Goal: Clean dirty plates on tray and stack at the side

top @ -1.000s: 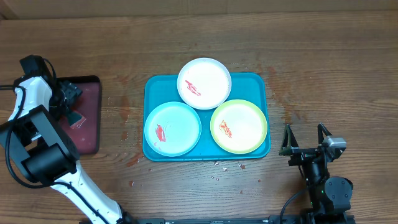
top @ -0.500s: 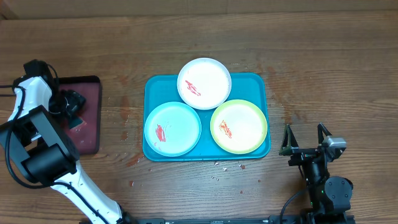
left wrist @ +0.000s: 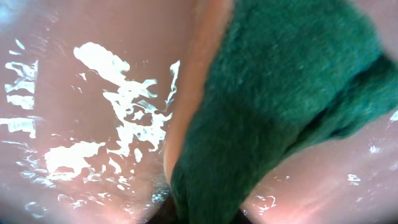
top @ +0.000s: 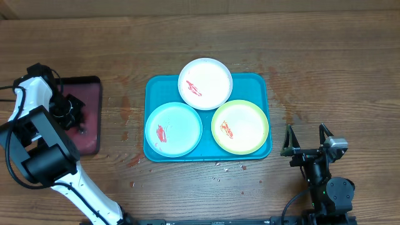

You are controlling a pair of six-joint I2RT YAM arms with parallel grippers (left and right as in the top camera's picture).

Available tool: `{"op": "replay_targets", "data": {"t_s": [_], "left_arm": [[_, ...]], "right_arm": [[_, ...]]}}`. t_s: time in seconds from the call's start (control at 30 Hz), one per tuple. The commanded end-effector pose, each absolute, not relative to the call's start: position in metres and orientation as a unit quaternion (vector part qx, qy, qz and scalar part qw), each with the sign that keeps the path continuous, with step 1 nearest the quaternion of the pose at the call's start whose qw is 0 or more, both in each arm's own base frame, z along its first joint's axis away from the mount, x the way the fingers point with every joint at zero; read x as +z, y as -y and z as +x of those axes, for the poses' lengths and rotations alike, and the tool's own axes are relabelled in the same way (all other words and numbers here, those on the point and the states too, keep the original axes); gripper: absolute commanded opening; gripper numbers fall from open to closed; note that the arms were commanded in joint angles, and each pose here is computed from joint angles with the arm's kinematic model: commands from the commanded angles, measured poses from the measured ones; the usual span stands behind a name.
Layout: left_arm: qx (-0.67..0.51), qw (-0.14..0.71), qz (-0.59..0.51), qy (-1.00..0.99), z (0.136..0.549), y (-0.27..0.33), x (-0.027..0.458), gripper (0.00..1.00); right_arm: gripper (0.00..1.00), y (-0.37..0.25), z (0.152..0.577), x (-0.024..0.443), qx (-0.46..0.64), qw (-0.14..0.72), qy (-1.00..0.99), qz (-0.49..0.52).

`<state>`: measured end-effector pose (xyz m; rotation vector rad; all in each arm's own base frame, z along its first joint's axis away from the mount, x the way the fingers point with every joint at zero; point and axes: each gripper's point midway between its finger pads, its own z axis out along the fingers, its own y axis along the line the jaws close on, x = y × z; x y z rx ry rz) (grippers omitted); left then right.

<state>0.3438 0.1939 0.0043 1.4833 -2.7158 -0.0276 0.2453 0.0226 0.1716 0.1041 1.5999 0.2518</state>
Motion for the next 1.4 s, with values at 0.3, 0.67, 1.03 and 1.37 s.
{"op": "replay_targets", "data": {"t_s": [0.3, 0.67, 1.03, 1.37], "left_arm": [[-0.013, -0.027, 0.478, 0.878, 0.367, -0.207, -0.004, 0.94], [-0.081, -0.028, 0.478, 0.874, 0.356, -0.228, -0.002, 0.31], [-0.082, -0.031, 0.478, 0.874, 0.364, -0.232, 0.036, 0.04], [0.017, -0.051, 0.453, 0.89, 0.382, -0.203, 0.117, 0.04]], "right_arm": [[1.0, -0.024, 0.245, 0.17, 0.114, 0.689, -0.714, 0.042], [1.0, -0.024, 0.245, 0.17, 0.114, 0.689, -0.714, 0.042], [1.0, -0.024, 0.245, 0.17, 0.114, 0.689, -0.714, 0.042], [1.0, -0.024, 0.245, 0.17, 0.114, 0.689, -0.714, 0.042]]}}
